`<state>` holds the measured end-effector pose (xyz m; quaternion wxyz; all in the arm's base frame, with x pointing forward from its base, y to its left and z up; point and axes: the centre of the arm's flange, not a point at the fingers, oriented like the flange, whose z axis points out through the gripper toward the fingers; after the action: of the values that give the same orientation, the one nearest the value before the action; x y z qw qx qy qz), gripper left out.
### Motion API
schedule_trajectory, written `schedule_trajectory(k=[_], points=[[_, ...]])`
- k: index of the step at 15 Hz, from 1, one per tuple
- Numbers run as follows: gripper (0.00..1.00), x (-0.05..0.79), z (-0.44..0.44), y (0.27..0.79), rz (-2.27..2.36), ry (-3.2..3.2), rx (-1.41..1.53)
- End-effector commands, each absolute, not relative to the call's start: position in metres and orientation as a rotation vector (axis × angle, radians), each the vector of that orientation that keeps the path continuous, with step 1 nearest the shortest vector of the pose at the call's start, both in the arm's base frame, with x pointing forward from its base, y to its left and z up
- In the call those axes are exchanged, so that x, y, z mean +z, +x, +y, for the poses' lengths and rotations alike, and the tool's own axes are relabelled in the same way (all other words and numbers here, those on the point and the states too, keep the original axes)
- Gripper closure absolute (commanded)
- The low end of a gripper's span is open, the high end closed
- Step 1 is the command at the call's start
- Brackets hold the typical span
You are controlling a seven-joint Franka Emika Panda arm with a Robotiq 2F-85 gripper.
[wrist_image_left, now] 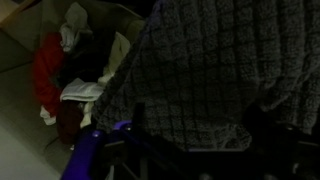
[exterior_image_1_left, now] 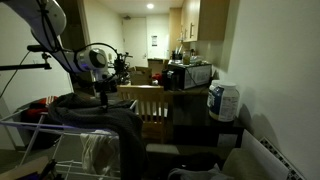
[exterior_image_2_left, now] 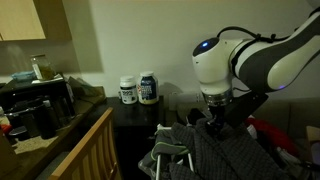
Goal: Take the towel off of the rack
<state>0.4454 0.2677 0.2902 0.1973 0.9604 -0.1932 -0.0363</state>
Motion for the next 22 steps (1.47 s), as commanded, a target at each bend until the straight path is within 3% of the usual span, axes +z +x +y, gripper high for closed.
schedule_trajectory(k=[1, 2, 4, 14, 22], points=[[0.0, 0.291, 0.256, 0.432, -0.541, 2.738, -0.116], [0.25, 0.291, 0.255, 0.431, -0.545, 2.743, -0.121], [0.32, 0.29, 0.255, 0.43, -0.56, 2.757, -0.128], [0.97, 0.315, 0.266, 0.441, -0.673, 2.855, -0.137], [0.99, 0.351, 0.264, 0.457, -0.694, 2.855, -0.12]])
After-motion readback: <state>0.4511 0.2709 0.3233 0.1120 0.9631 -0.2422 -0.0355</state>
